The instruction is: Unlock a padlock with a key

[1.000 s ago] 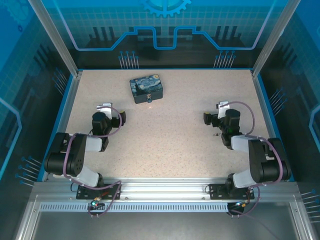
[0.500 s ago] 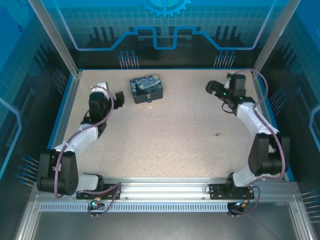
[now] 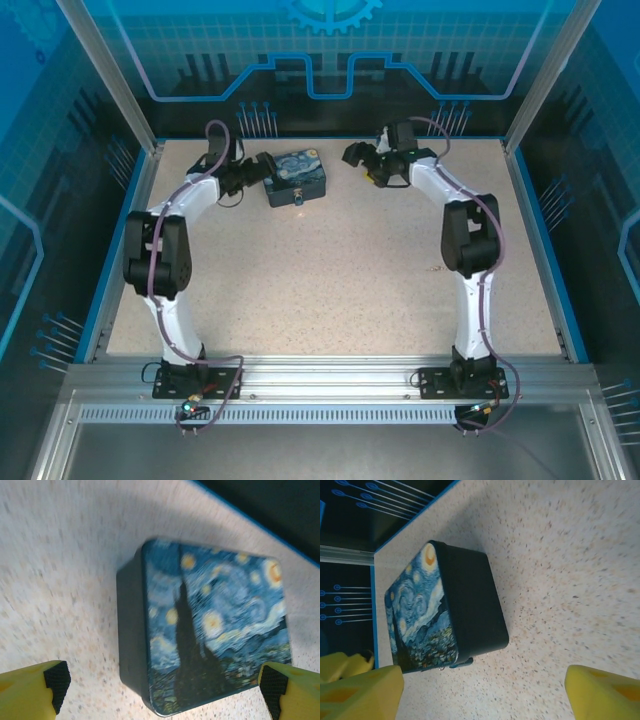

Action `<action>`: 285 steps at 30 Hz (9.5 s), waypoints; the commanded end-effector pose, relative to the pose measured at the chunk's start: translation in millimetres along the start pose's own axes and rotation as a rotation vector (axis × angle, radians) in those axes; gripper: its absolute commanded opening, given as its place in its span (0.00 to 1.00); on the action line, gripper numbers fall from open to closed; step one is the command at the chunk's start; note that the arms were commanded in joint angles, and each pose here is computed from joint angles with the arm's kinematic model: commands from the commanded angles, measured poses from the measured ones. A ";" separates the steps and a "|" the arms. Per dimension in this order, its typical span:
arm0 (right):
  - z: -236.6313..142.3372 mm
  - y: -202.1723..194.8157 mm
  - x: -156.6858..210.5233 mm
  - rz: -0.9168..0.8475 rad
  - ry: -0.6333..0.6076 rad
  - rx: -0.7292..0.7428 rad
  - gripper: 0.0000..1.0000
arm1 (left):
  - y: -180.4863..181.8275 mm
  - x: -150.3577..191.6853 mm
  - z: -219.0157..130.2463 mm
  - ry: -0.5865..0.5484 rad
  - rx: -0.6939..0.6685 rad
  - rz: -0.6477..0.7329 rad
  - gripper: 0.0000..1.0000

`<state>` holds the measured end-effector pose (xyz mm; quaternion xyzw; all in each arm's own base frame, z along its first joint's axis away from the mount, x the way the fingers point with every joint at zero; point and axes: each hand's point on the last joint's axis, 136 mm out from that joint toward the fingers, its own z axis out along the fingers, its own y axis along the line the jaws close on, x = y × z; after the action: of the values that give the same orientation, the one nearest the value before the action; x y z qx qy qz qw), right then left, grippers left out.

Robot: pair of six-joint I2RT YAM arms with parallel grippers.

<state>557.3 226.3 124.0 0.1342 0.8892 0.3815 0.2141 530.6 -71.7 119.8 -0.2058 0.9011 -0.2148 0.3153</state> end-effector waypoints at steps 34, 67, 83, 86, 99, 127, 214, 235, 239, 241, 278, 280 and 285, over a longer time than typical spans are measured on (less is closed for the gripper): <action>16.1 56.7 113.1 0.021 0.149 -0.145 0.71 | -82.0 80.2 1.7 0.143 0.287 -0.149 0.99; -189.5 -115.1 165.7 0.142 -0.101 0.479 0.88 | -46.1 160.5 -67.5 0.045 0.159 -0.109 0.99; -219.3 -215.6 168.9 0.456 -0.057 0.791 0.44 | -91.2 200.2 -99.4 0.129 0.238 -0.005 0.99; -215.1 -222.4 170.2 0.479 -0.042 0.821 0.40 | -98.2 205.9 -99.4 0.141 0.251 0.011 0.99; -211.3 -242.5 167.1 0.513 -0.034 0.911 0.40 | -100.5 214.3 -95.1 0.159 0.272 0.007 0.99; -193.4 -248.0 186.9 0.515 0.037 0.892 0.00 | -111.7 214.7 -100.6 0.174 0.329 -0.013 0.99; -143.5 6.3 173.3 0.272 -0.028 0.237 0.00 | -196.4 241.1 -76.1 0.329 0.571 -0.219 0.28; -144.8 8.3 170.2 0.264 -0.040 0.209 0.00 | -197.4 232.6 -87.5 0.306 0.595 -0.288 0.48; -146.3 24.7 158.0 0.176 -0.106 0.099 0.00 | -197.7 225.7 -97.8 0.322 0.590 -0.413 0.51; -150.0 32.7 150.3 0.132 -0.160 0.038 0.00 | -195.4 221.6 -100.7 0.331 0.573 -0.498 0.51; -161.1 85.6 142.4 -0.139 -0.311 -0.236 0.00 | -204.5 196.9 -81.4 0.383 0.532 -1.068 0.66; -159.0 88.1 143.6 -0.147 -0.307 -0.240 0.00 | -207.4 195.9 -81.4 0.386 0.540 -1.068 0.66; -153.9 87.4 147.7 -0.152 -0.296 -0.238 0.00 | -212.0 192.1 -82.2 0.383 0.559 -1.075 0.64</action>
<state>362.0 240.4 238.2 0.1143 0.8103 0.4335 0.3773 379.1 -317.4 173.1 -0.5007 0.6452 -0.5759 0.0367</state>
